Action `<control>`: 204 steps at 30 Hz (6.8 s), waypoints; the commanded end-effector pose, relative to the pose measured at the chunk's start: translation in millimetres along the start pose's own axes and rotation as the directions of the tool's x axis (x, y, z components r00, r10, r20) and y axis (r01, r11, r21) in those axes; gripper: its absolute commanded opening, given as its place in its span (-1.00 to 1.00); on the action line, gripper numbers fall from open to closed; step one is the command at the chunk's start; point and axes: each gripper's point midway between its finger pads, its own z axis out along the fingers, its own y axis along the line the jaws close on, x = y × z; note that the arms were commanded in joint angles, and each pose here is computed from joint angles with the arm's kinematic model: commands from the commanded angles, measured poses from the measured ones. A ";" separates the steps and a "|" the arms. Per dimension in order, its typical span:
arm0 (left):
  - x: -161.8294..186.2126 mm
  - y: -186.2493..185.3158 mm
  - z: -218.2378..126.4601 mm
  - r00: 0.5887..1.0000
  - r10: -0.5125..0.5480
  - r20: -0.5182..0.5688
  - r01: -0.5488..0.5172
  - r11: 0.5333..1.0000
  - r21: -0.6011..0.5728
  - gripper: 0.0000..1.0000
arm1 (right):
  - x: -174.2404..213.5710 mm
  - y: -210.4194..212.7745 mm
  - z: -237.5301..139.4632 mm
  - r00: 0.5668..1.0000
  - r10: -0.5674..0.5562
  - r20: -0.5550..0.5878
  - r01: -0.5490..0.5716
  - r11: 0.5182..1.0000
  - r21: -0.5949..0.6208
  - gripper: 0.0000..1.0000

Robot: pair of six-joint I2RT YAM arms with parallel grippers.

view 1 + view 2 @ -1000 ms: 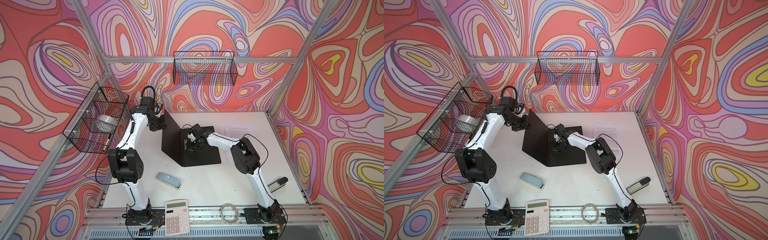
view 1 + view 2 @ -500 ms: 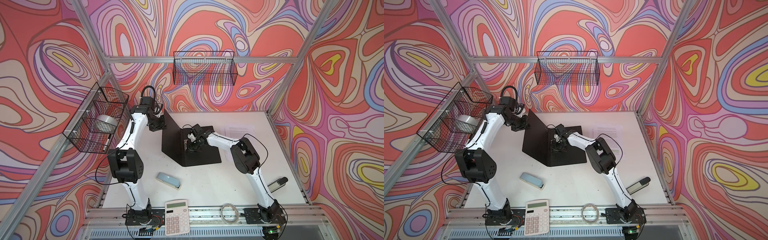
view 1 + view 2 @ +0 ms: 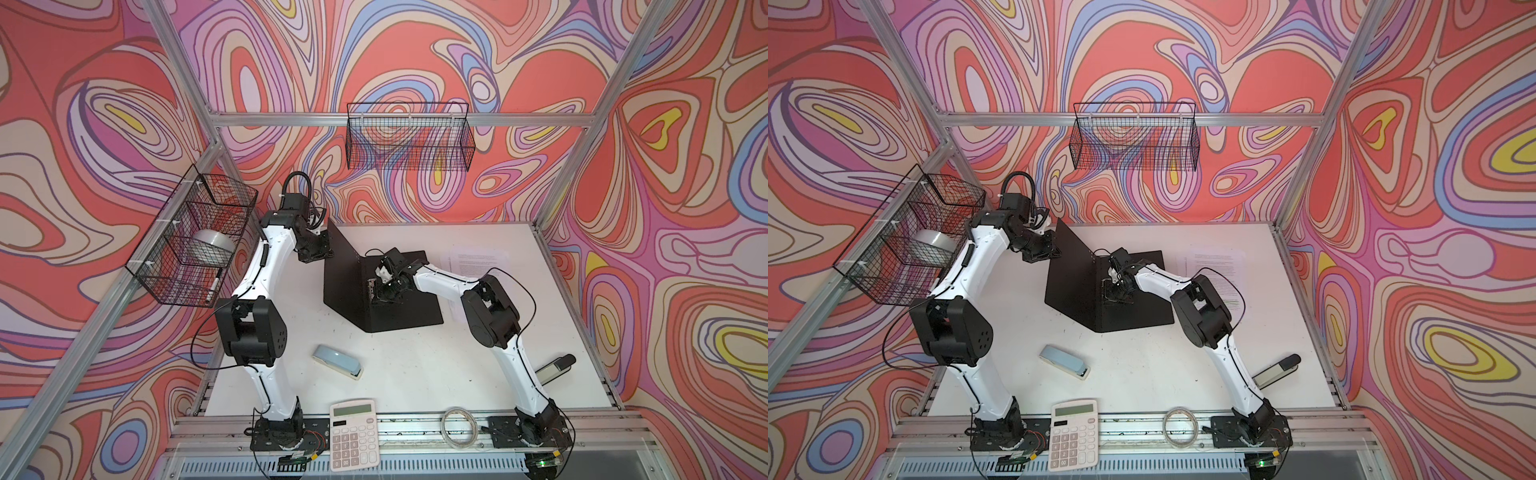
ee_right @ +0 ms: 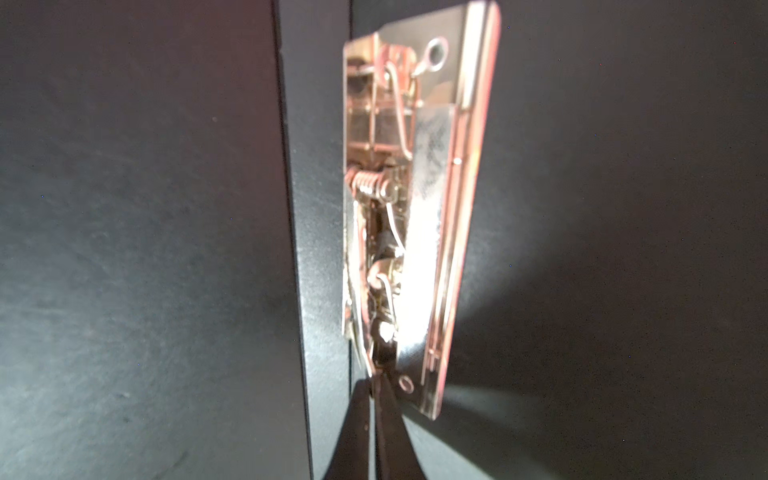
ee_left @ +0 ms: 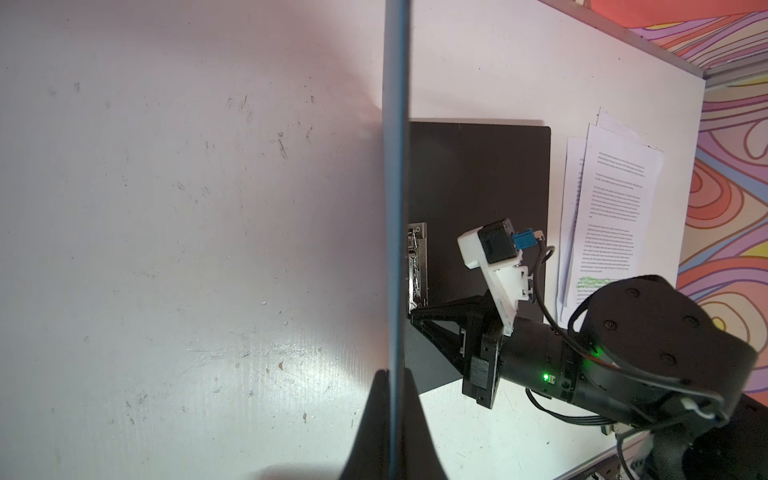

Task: Put the files into the folder

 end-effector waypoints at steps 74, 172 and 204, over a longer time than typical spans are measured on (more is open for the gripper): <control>2.3 -7.1 -6.4 0.998 0.040 -0.044 -0.038 0.998 0.043 -1.00 | -49.3 14.0 -53.5 0.991 -0.075 0.113 0.061 0.991 0.120 -0.96; -11.2 87.5 51.8 0.995 0.046 -0.083 -0.057 0.988 -0.143 -0.77 | -15.7 -28.1 -98.7 0.978 0.054 0.201 -0.036 0.995 -0.090 -0.24; -8.0 82.9 -0.1 0.995 0.089 -0.032 -0.094 0.976 -0.197 0.66 | -48.7 -29.5 -49.2 0.992 0.028 0.122 -0.016 0.995 -0.101 -0.09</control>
